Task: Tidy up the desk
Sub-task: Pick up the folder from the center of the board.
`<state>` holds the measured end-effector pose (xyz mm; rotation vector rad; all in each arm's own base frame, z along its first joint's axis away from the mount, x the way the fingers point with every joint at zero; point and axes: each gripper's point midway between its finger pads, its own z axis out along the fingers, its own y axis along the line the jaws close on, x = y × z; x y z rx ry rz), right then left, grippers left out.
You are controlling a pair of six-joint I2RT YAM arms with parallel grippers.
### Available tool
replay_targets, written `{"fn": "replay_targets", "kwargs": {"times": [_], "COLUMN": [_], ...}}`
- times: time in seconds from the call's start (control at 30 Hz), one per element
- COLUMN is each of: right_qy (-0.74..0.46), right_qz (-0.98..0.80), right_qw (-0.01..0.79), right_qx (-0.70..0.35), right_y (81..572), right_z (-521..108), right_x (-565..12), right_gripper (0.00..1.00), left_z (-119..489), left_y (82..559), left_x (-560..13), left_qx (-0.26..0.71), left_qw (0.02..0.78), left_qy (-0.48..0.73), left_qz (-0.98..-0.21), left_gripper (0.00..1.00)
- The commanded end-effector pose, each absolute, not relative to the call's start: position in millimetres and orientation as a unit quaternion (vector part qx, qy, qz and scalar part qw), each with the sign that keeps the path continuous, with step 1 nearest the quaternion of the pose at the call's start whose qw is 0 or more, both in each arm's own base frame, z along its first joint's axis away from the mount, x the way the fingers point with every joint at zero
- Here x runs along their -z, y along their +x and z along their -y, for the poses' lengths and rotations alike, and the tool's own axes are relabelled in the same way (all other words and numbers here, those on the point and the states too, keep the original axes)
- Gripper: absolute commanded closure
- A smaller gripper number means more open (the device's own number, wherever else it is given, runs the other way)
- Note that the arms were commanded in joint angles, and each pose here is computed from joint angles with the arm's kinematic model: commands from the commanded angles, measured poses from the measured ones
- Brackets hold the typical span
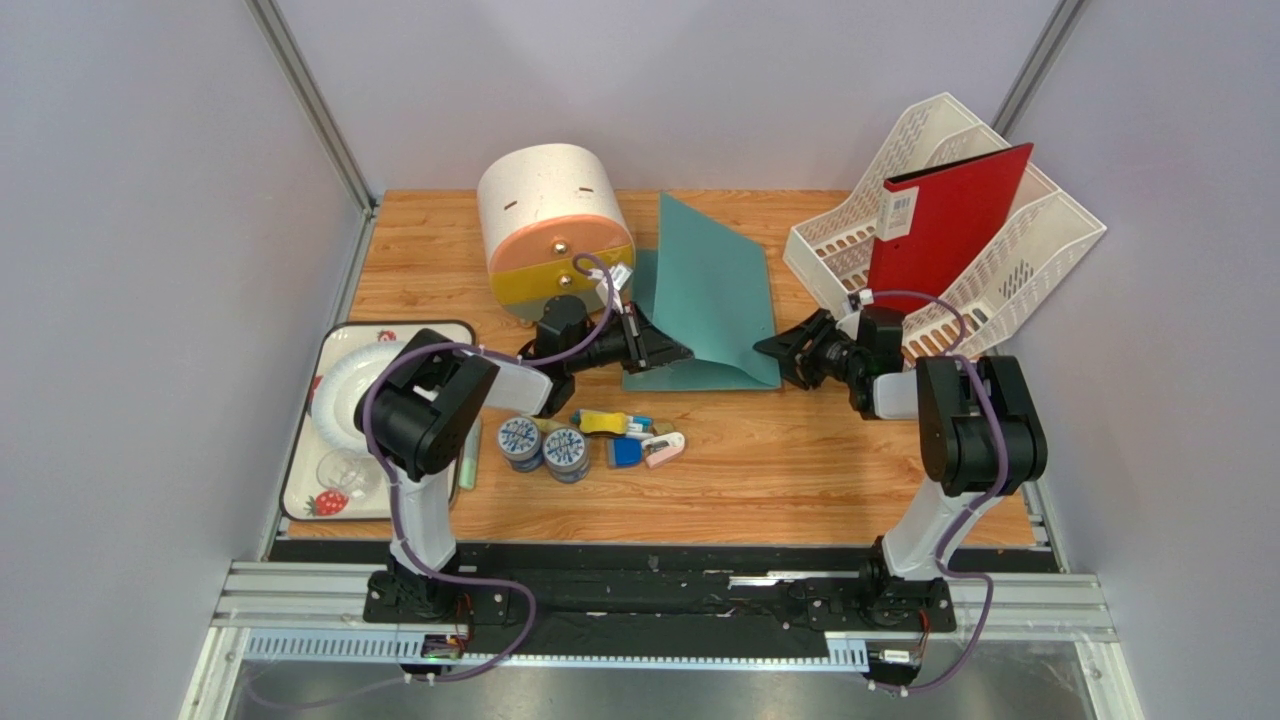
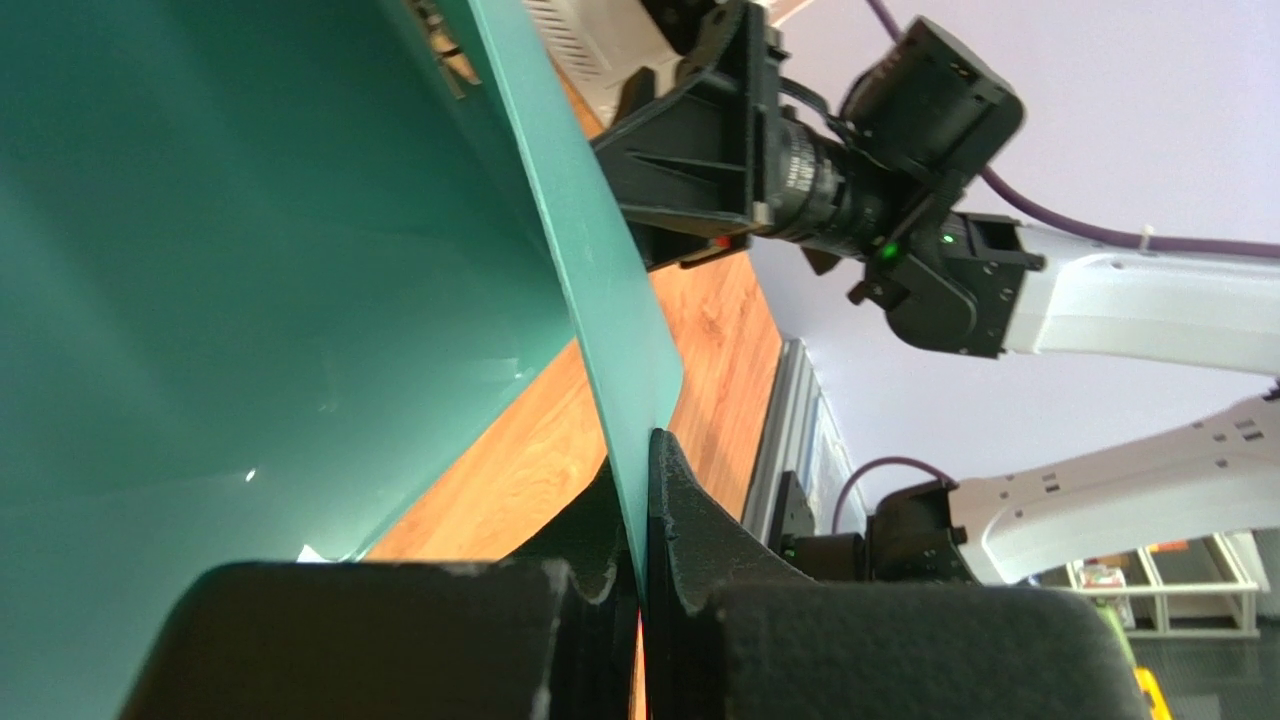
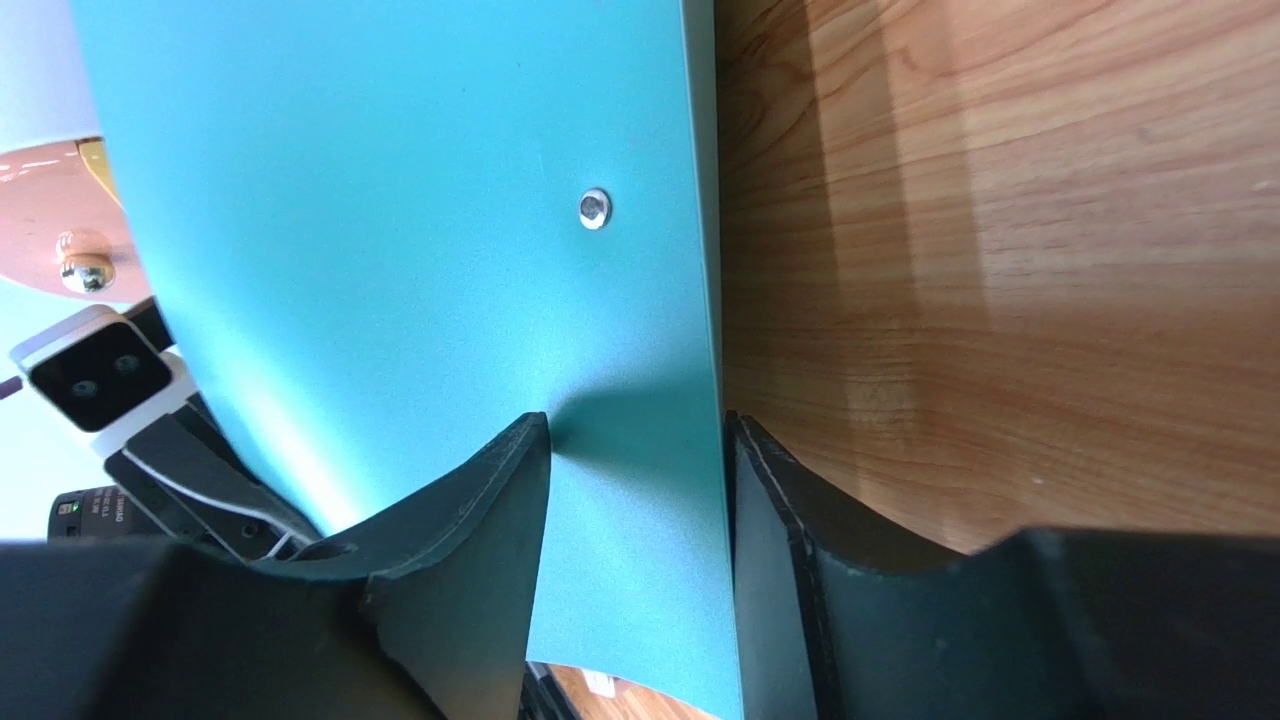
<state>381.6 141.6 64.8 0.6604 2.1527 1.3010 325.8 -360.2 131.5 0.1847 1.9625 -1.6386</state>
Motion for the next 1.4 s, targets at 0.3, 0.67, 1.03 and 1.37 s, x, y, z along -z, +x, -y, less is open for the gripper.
{"fn": "replay_targets", "kwargs": {"times": [0.3,0.67,1.03,1.37], "right_qy": [0.144,0.099,0.109,0.095], "right_qz": [-0.780,-0.784,-0.824,-0.829], "right_qw": [0.264,0.259,0.260,0.290], "right_qx": [-0.549,-0.555,-0.491,-0.469], "right_y": [360.4,348.3,358.9,353.8], "right_z": [-175.4,-193.4,-201.3,-195.6], "right_x": [-114.3,-126.2,-104.1,-120.4], "right_gripper": [0.47,0.43,0.52,1.00], "left_z": [351.3,350.6,356.1,354.0], "left_y": [318.8,318.2,316.1,312.3], "left_x": [-62.8,-44.5,-55.1,-88.9], "left_qx": [0.509,0.490,0.512,0.536], "left_qw": [0.238,0.213,0.218,0.256], "left_qy": [0.045,0.042,0.058,0.071], "left_qz": [-0.826,-0.844,-0.829,-0.801], "left_gripper": [1.00,1.00,1.00,0.70]}}
